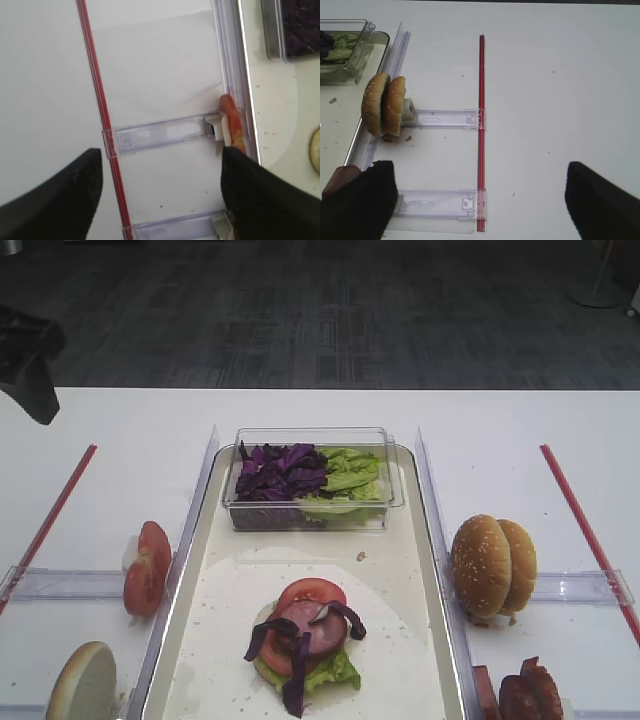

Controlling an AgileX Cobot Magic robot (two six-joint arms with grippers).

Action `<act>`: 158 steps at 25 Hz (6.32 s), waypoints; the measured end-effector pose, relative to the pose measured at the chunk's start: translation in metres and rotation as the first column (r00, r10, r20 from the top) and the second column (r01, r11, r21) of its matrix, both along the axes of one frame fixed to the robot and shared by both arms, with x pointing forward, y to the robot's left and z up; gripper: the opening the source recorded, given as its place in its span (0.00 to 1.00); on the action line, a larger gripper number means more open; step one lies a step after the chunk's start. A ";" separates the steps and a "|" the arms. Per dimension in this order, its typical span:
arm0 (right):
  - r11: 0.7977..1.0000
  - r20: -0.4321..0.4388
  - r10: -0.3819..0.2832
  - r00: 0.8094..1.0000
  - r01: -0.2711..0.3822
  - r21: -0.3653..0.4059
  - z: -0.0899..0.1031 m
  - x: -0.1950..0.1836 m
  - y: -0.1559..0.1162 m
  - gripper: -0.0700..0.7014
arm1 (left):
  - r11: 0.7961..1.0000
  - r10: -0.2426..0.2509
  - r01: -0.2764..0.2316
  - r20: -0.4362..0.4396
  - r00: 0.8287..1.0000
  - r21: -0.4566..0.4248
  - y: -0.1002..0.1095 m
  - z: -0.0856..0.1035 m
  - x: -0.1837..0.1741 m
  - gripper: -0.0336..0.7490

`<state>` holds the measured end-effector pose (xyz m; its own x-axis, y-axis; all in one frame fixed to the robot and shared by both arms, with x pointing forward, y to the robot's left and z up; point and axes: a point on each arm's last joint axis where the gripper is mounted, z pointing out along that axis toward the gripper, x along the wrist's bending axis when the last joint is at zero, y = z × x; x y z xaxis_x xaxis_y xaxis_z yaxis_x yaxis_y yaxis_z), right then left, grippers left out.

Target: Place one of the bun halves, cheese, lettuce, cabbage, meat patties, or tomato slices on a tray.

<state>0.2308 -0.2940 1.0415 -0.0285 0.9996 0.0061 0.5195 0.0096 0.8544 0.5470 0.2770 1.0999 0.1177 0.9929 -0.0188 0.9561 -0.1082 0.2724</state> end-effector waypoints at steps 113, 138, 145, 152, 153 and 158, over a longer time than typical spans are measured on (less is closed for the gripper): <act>1.000 0.000 0.001 1.000 -0.001 -0.002 0.000 0.000 0.000 0.99 | 0.998 0.016 0.019 0.599 0.801 -0.053 0.021 -0.059 -0.311 0.63; 1.000 0.000 0.001 1.000 -0.001 -0.002 0.000 0.000 0.000 0.99 | 0.998 0.054 -0.033 0.599 0.799 -0.047 0.021 -0.059 -0.310 0.62; 1.000 0.000 0.001 1.000 -0.001 -0.002 0.000 0.000 0.000 0.99 | 0.997 0.079 -0.065 0.599 0.797 -0.045 0.021 -0.059 -0.310 0.62; 1.000 0.000 0.001 1.000 -0.001 -0.002 0.000 0.000 0.000 0.99 | 0.997 0.079 -0.065 0.599 0.797 -0.045 0.021 -0.059 -0.310 0.62; 1.000 0.000 0.001 1.000 -0.001 -0.002 0.000 0.000 0.000 0.99 | 0.997 0.079 -0.065 0.599 0.797 -0.045 0.021 -0.059 -0.310 0.62; 1.000 0.000 0.000 1.000 0.000 0.000 0.000 0.000 0.000 0.99 | 0.997 0.079 -0.065 0.599 0.797 -0.045 0.021 -0.059 -0.310 0.62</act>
<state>0.2308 -0.2940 1.0415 -0.0287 0.9996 0.0058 0.5194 0.0100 0.8544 0.2367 0.2982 1.0408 0.0410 0.9991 0.0104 0.6052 -0.0331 0.7954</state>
